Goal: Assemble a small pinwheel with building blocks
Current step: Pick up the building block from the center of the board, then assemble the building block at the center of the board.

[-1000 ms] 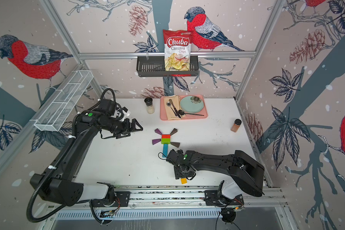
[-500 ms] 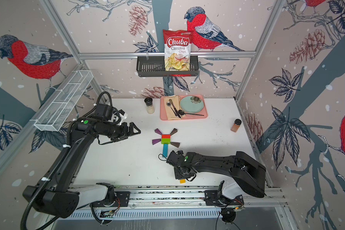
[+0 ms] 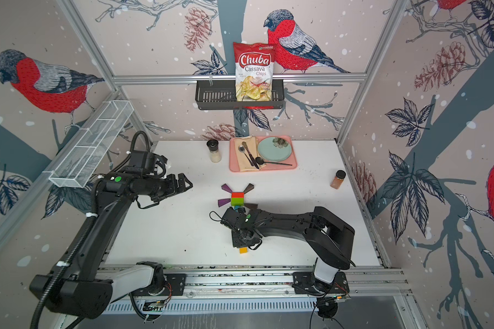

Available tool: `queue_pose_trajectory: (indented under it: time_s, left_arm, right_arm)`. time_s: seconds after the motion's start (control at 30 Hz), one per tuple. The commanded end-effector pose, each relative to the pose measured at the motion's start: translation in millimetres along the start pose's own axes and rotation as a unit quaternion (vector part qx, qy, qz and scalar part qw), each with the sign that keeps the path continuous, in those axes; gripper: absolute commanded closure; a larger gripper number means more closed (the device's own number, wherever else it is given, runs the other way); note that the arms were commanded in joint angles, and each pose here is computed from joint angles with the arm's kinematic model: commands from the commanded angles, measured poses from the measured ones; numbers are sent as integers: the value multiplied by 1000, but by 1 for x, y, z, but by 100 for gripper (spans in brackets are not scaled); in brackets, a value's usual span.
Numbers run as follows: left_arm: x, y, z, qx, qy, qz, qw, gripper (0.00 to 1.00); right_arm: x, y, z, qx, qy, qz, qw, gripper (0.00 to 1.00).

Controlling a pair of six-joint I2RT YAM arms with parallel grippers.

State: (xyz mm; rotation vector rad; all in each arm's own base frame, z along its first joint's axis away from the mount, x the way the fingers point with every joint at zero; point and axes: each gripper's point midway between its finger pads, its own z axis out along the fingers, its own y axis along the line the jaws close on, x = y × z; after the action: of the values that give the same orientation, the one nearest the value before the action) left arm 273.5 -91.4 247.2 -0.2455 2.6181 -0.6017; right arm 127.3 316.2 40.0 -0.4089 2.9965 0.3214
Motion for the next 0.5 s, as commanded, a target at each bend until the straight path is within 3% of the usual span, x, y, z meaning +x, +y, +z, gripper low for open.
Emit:
queue_pose_trajectory:
  time_s: [0.0, 0.13, 0.47]
  left_arm:
    - [-8, 0, -9, 0, -19, -14, 1000, 2]
    - [-18, -13, -25, 39, -38, -33, 998, 2]
    - [-16, -13, -35, 38, -48, -36, 997, 2]
  right_arm:
    - [1, -1, -8, 6, 27, -9, 1000, 79]
    - [-8, 10, -13, 1, 42, -23, 999, 79]
    - [4, 14, -12, 32, 86, -8, 996, 79]
